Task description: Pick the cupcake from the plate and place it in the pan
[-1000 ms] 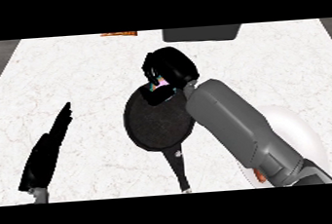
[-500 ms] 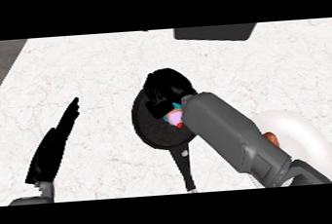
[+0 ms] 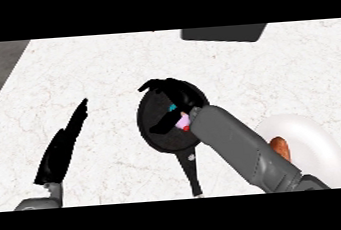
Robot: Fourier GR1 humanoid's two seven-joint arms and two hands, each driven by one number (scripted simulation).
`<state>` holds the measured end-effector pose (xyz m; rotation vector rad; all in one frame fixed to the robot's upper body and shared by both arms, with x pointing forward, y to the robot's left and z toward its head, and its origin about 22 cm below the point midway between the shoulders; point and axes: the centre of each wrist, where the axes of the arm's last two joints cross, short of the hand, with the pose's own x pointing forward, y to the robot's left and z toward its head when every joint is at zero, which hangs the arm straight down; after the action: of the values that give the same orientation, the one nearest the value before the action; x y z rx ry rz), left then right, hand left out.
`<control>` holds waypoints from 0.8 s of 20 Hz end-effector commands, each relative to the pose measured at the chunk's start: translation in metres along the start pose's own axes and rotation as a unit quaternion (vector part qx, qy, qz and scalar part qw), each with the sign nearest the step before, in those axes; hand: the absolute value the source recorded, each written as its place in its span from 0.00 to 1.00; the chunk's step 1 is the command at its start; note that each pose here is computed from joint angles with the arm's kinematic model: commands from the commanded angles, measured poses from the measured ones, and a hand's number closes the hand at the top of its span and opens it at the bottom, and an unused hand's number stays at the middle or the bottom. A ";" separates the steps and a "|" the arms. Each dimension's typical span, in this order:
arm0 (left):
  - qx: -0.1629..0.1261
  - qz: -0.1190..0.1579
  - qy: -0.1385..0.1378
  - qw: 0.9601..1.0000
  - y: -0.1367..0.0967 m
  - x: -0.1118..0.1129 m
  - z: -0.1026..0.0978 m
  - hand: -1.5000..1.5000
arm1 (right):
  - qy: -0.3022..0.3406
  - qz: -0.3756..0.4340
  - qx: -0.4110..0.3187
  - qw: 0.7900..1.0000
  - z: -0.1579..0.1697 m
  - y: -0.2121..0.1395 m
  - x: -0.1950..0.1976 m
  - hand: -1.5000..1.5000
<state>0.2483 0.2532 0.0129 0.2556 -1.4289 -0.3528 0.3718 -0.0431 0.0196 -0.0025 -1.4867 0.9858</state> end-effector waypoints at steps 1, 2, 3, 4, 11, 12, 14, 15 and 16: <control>0.005 -0.005 -0.006 1.000 0.010 0.006 -0.010 0.50 | -0.041 -0.073 -0.068 0.994 -0.002 -0.006 0.012 0.00; 0.009 0.001 -0.007 1.000 -0.005 0.002 -0.005 0.50 | -0.033 -0.083 -0.094 0.992 -0.003 -0.010 0.008 0.00; 0.000 0.004 0.001 1.000 0.003 0.000 -0.007 0.50 | -0.041 -0.104 -0.109 0.988 -0.009 -0.021 0.023 0.00; 0.002 0.006 0.010 1.000 -0.007 -0.005 0.001 0.50 | -0.029 -0.110 -0.133 0.985 -0.001 -0.011 -0.001 0.00; 0.030 0.006 0.011 0.999 0.019 -0.014 0.006 0.50 | 0.003 -0.182 -0.223 0.958 -0.016 -0.059 -0.001 0.00; 0.033 0.001 0.016 0.999 0.019 -0.008 0.014 0.50 | 0.009 -0.185 -0.233 0.955 -0.011 -0.071 -0.011 0.00; 0.034 0.003 0.013 0.999 0.016 -0.016 0.013 0.50 | -0.010 -0.195 -0.243 0.950 0.001 -0.091 -0.035 0.00; 0.034 -0.001 0.017 0.999 0.030 -0.006 0.010 0.50 | -0.017 -0.192 -0.247 0.950 0.004 -0.091 -0.043 0.00; 0.032 -0.001 0.016 0.999 0.015 -0.020 0.028 0.50 | -0.017 -0.198 -0.253 0.947 0.009 -0.112 -0.046 0.00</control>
<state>0.2362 0.2734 0.0114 0.3036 -1.4150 -0.3079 0.4230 -0.1038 0.0432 -0.0543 -1.6278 0.3406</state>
